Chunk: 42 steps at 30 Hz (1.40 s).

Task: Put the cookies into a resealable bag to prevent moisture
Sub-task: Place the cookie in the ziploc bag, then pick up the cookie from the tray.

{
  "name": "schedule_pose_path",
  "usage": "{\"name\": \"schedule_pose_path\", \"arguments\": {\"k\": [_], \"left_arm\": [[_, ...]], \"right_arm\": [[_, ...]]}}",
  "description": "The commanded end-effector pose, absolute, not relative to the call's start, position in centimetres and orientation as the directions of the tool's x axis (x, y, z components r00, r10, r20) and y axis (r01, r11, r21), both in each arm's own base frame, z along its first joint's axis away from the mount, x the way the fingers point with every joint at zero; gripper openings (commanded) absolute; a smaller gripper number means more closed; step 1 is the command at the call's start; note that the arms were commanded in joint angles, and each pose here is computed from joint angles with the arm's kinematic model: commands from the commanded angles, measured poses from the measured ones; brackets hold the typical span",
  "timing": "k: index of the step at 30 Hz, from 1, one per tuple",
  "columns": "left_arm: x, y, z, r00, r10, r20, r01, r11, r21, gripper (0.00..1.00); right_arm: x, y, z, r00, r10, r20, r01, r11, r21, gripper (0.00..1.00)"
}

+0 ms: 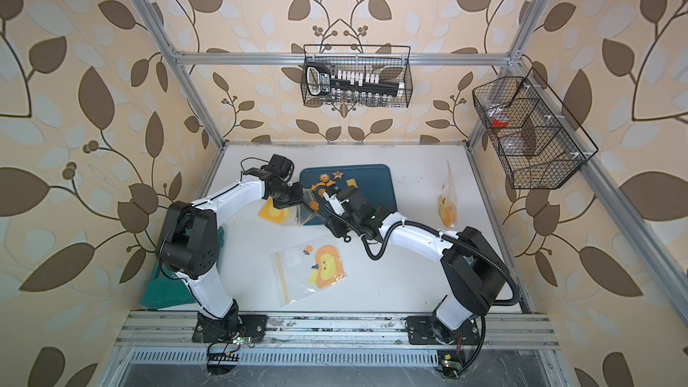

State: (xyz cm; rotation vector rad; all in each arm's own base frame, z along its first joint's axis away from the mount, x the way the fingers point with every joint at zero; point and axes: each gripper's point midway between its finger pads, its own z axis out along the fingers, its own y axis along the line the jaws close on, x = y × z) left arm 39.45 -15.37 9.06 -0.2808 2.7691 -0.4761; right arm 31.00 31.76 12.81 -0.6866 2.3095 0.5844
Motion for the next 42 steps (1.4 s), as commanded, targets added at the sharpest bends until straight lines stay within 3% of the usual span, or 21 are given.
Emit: {"name": "schedule_pose_path", "arguments": {"k": [1, 9, 15, 29, 42], "left_arm": [[39.2, -16.0, 10.8, -0.925, -0.248, -0.288, -0.123, 0.913, -0.389, 0.00], [39.3, -15.6, 11.0, -0.918, -0.261, -0.297, -0.136, 0.914, -0.382, 0.00], [39.3, -14.4, 12.3, -0.888, -0.315, -0.335, -0.172, 0.903, -0.394, 0.00], [38.6, -12.1, 13.3, -0.857, -0.373, -0.355, -0.221, 0.889, -0.402, 0.00], [38.4, -11.8, 13.7, -0.856, -0.373, -0.358, -0.219, 0.889, -0.402, 0.00]], "right_arm": [[31.5, 32.9, 16.3, -0.587, -0.283, -0.759, -0.645, 0.729, 0.227, 0.47], [30.0, 28.8, 17.2, -0.563, -0.217, -0.798, -0.581, 0.790, 0.195, 0.41], [31.9, 24.8, 14.0, -0.651, -0.207, -0.730, -0.437, 0.889, 0.138, 0.38], [35.1, 28.6, 9.4, -0.718, -0.292, -0.632, -0.470, 0.873, 0.131, 0.44], [38.3, 29.6, 7.5, -0.754, -0.285, -0.592, -0.448, 0.882, 0.147, 0.40]]}}
